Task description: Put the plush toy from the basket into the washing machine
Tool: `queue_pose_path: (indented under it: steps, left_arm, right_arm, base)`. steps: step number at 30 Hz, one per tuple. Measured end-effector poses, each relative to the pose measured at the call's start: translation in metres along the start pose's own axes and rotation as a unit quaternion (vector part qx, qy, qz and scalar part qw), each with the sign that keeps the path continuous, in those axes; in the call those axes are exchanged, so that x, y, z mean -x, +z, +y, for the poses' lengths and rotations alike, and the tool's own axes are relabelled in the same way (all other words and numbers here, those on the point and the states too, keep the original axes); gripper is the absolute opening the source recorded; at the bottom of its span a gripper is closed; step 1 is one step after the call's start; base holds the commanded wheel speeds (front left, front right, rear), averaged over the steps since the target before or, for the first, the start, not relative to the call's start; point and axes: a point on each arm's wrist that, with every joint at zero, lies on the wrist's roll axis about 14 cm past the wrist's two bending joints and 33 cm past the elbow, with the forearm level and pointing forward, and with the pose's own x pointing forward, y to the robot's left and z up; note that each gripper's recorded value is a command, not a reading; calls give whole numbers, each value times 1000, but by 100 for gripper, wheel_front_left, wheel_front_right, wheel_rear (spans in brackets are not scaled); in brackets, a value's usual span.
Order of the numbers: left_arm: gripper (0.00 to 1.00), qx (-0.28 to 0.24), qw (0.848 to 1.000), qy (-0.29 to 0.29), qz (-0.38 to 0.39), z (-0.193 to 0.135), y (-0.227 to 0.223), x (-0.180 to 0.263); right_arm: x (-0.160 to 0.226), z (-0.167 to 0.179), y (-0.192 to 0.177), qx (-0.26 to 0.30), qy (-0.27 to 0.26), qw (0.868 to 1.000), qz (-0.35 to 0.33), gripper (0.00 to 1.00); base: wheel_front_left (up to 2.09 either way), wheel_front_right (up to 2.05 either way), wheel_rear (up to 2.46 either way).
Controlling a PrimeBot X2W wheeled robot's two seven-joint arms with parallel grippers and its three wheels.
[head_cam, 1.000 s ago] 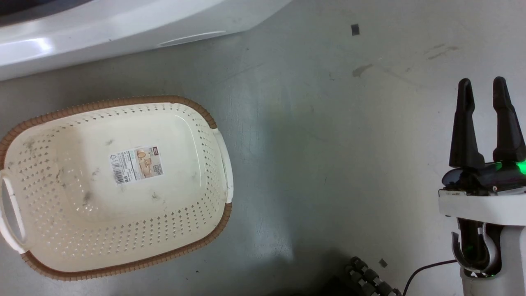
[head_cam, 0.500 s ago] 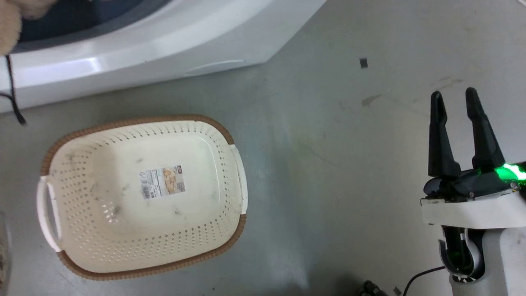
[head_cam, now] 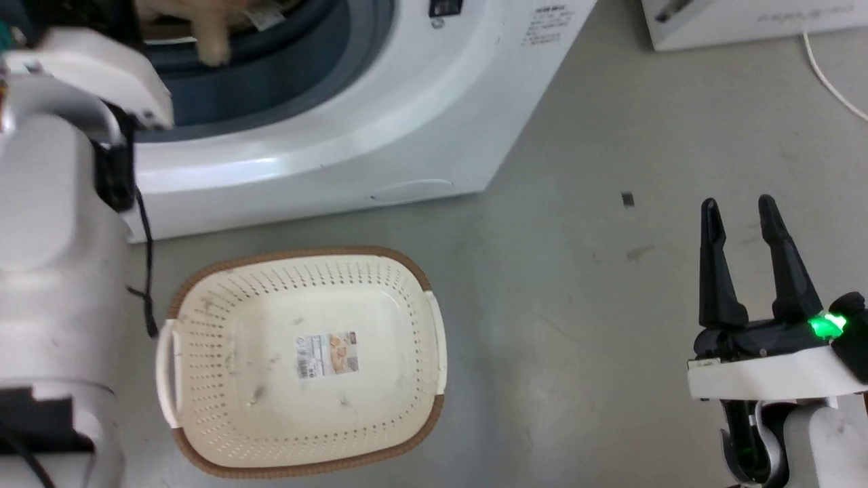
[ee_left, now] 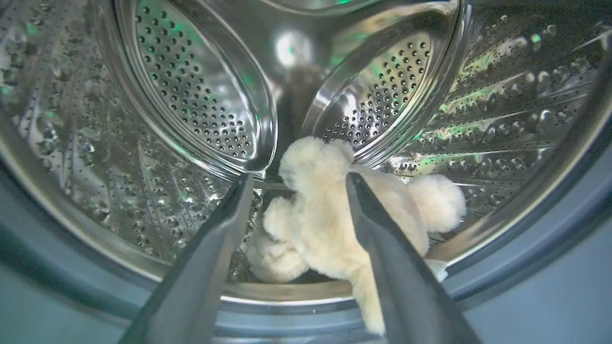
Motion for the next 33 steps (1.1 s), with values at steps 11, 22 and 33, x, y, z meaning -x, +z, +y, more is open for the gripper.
queue_pose_path:
  steps: [11, 22, 33]
  left_arm:
    - [100, 9, 998, 28, -51, 6, 38, 100]
    - [100, 2, 996, 60, -65, 12, 51, 197]
    - [100, 17, 996, 84, -34, 10, 31, 282]
  right_arm:
    - [21, 27, 27, -3, 37, 999, -28, 100]
    - [40, 53, 52, -2, 76, 995, -59, 100]
    - [76, 58, 64, -2, 88, 994, -70, 100]
  base:
    - [0, 0, 0]
    - [0, 0, 0]
    - [0, 0, 0]
